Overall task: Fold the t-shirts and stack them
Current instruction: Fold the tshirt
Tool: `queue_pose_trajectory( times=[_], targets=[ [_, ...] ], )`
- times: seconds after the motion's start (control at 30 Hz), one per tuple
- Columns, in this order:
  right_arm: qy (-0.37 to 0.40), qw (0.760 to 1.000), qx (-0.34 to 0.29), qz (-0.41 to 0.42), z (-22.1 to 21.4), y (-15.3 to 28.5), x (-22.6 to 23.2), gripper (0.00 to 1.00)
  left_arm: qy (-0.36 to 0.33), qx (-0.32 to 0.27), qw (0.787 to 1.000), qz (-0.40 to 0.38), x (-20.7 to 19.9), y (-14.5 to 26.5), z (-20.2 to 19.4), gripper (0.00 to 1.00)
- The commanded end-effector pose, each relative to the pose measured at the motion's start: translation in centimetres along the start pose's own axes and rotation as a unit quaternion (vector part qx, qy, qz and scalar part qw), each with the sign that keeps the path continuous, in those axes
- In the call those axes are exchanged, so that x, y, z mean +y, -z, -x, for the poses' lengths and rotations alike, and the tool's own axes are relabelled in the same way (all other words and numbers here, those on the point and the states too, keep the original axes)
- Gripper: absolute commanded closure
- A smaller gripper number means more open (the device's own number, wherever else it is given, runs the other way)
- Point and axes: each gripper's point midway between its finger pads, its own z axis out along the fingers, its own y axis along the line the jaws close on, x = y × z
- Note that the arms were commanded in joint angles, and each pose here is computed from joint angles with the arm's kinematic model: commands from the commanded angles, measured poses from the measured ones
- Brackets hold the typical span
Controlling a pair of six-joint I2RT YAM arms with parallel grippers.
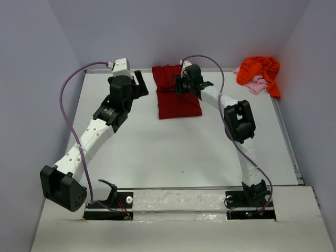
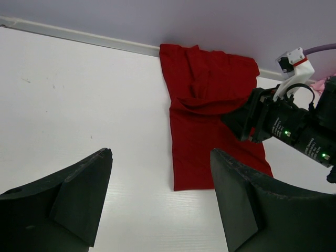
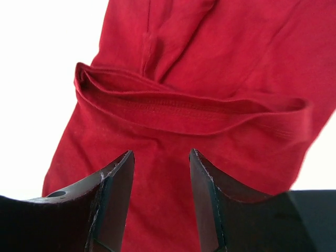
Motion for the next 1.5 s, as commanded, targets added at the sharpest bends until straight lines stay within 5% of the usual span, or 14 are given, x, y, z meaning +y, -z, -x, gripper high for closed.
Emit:
queue_pose_trajectory(
  times=[0.0, 0.93, 1.23, 1.47],
  targets=[
    [-0.008, 0.999, 0.0, 0.031, 0.4, -0.9, 1.4, 0.48, 0.011, -0.027, 1.0, -0.006, -0.1, 0.1, 1.6, 0.15],
    [0.014, 0.999, -0.005, -0.037, 0.0, -5.8, -1.7, 0.47, 0.012, -0.031, 0.999, -0.004, 0.1, 0.2, 1.9, 0.15],
    [0.057, 0.998, -0.033, -0.005, 6.0, 1.0, 0.0, 0.46, 0.012, -0.031, 0.999, -0.008, 0.0, 0.4, 2.0, 0.15],
    [0.126, 0.99, 0.062, 0.009, 0.6, 6.6, 1.7, 0.45, 0.017, -0.033, 0.999, -0.013, -0.2, 0.5, 2.2, 0.15]
  ],
)
